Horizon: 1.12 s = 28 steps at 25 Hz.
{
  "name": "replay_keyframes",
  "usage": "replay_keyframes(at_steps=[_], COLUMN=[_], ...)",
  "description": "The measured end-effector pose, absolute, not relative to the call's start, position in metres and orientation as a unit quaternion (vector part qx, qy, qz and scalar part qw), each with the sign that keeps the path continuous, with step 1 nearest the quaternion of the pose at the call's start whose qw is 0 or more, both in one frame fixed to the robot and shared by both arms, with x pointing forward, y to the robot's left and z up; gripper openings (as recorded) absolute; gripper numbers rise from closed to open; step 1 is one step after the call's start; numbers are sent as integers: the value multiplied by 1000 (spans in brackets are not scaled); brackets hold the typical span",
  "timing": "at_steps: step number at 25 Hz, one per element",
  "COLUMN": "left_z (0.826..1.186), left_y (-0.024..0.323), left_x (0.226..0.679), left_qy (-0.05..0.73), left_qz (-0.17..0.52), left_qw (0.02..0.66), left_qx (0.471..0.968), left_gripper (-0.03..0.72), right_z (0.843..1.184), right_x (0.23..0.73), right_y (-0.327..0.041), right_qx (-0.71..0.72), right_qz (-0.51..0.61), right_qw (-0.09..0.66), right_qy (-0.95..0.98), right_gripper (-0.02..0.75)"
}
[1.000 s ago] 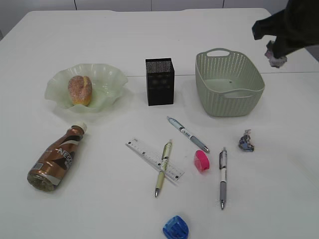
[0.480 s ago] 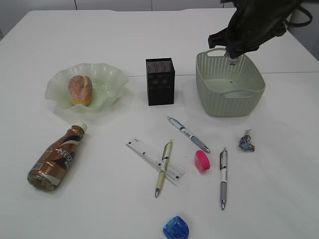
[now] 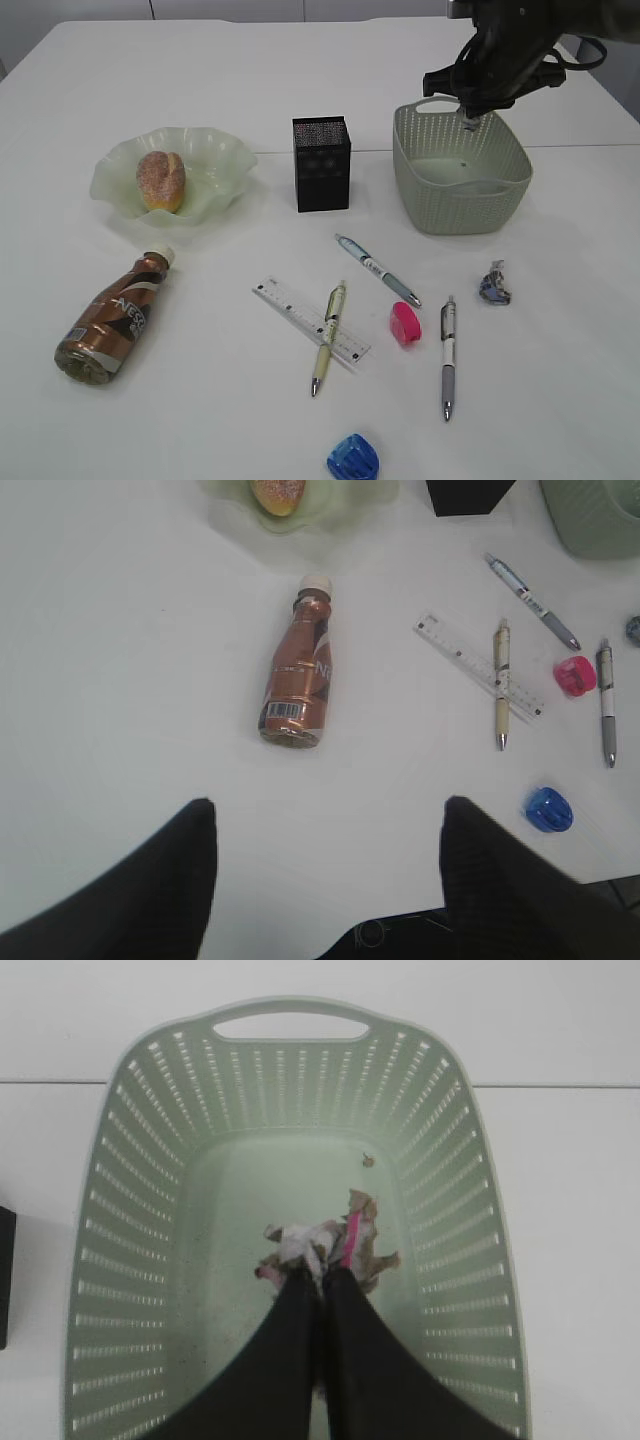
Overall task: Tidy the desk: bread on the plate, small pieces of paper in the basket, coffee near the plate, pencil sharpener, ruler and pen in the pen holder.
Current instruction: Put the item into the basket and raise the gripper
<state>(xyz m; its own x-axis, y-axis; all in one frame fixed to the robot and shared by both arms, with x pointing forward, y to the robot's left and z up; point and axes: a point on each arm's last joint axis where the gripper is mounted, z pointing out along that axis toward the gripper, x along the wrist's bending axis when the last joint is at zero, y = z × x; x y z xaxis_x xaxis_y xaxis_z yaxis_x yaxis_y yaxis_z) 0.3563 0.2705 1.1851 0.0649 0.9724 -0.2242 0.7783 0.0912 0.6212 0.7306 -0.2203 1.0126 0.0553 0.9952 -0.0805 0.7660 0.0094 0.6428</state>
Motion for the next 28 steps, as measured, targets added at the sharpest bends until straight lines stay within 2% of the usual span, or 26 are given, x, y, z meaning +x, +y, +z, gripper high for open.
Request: replay_keyframes(at_steps=[2,3,7,10,14,18,23,28], left_z=[1185,1185,1185,1185,1185,1185,1185,1185], left_y=[270,269,268,268,268,268,268,268], left_x=[356,356,356,356,356,356,356,356], left_qy=[666,666,666,665,665,667,673,674], left_qz=[148,146,141,140,140,139,136,136], left_qw=[321,323,326,326,326,327,328,328], left_qx=[657,657,657,657,657,655,649,648], left_gripper=[506,506,506,506,506,506,506,506], right_z=[1012,1012,1012,1013,1025,1058,1111,1133], right_x=[732,732,733,733,732,721,695,674], right_y=[-220,-220,-219,-219,-220,-223,-230,-225], right_qx=[674,674,673,672,688,709,712,690], right_qz=[209,210,216,219,209,183,152,179], right_qw=[275,275,276,277,265,246,243,208], right_qy=[653,653,652,651,643,635,641,670], right_gripper=[55,101,376,500,527,530,509,477])
